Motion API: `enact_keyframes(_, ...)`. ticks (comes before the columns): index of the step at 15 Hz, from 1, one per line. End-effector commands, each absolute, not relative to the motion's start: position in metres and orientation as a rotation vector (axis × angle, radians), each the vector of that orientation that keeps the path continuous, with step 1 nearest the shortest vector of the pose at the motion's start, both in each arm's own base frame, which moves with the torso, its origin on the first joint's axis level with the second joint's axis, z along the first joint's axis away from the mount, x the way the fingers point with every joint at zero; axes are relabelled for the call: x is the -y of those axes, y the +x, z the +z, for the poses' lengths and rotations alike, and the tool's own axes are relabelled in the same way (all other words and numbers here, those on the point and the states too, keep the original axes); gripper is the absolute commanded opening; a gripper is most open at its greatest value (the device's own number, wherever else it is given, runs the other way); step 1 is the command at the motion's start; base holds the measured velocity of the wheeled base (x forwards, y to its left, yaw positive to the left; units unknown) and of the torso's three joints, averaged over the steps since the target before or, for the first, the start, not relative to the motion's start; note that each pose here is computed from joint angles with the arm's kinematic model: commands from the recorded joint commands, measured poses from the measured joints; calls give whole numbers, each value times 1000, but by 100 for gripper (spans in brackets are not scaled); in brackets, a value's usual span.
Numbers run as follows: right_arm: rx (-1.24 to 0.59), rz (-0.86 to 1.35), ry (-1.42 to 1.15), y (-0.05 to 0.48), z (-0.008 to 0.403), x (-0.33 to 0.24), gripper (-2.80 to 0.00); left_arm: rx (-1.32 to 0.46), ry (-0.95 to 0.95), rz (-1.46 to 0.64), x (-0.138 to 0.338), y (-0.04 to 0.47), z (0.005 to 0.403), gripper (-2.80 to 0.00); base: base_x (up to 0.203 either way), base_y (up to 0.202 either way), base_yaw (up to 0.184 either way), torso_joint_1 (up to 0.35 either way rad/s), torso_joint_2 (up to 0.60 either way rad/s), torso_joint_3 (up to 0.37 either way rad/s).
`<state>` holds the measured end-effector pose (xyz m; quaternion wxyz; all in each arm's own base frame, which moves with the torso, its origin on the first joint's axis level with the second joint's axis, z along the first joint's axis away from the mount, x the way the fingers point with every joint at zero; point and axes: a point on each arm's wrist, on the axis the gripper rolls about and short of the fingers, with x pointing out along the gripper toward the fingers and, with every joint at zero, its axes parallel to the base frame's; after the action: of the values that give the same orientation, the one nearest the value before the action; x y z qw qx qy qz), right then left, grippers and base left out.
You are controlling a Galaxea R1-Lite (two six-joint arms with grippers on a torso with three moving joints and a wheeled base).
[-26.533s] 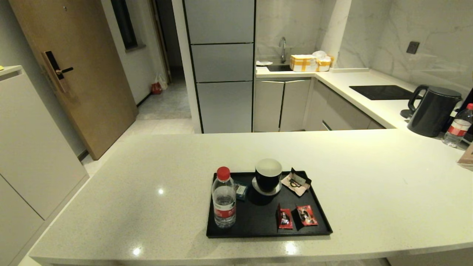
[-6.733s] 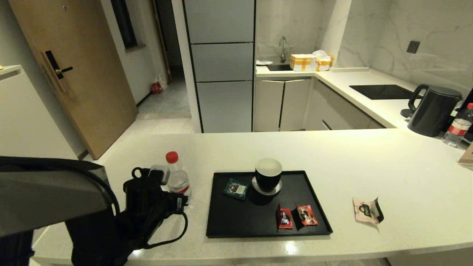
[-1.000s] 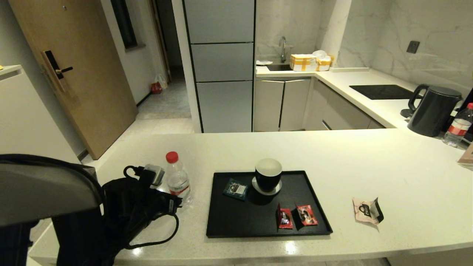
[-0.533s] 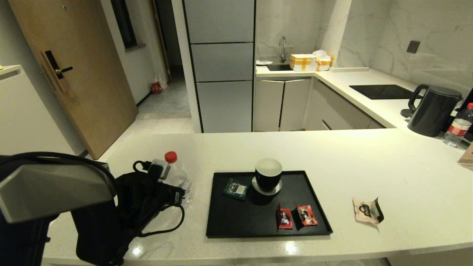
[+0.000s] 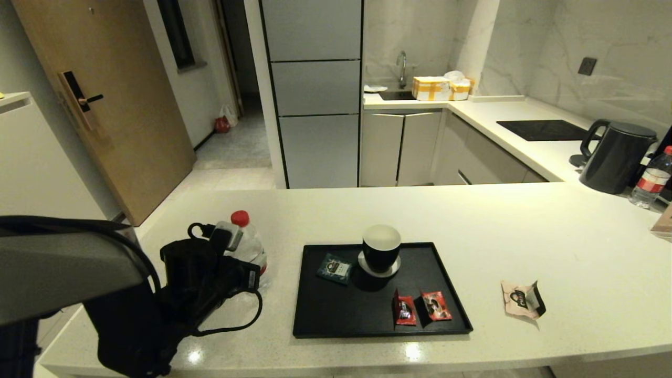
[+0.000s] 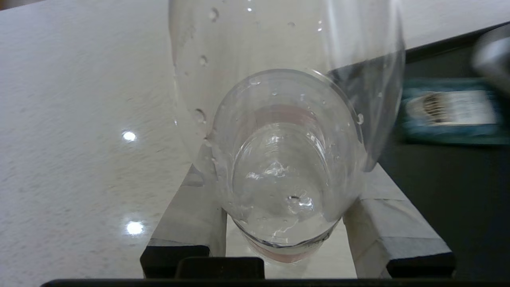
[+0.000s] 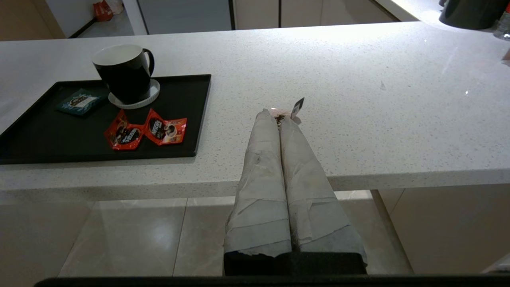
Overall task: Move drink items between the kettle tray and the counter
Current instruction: Return the bottled water to its original position
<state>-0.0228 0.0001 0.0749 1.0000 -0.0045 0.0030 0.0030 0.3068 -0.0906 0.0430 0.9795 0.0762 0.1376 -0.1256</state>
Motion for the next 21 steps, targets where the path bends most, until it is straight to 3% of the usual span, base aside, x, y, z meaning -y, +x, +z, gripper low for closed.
enact_keyframes(1, -9, 6, -9, -23, 74, 0, -280, -218, 96, -318, 108, 287, 102, -280, 0, 0, 0, 0, 0, 0)
enact_keyframes(4, -8, 6, -9, -23, 75, 0, -280, -256, 24, -456, 159, 267, 133, -280, 0, 0, 0, 0, 0, 0)
enact_keyframes(8, -6, 6, -9, -23, 75, 0, -280, -357, 77, -488, 200, 262, 97, -280, 0, 0, 0, 0, 0, 0)
enact_keyframes(13, -8, 6, -9, -23, 75, 0, -280, -416, 97, -439, 195, 269, 75, -280, 0, 0, 0, 0, 0, 0)
enact_keyframes(21, -9, 6, -9, -23, 74, 0, -280, -339, 165, -351, 191, 292, 36, -280, 0, 0, 0, 0, 0, 0)
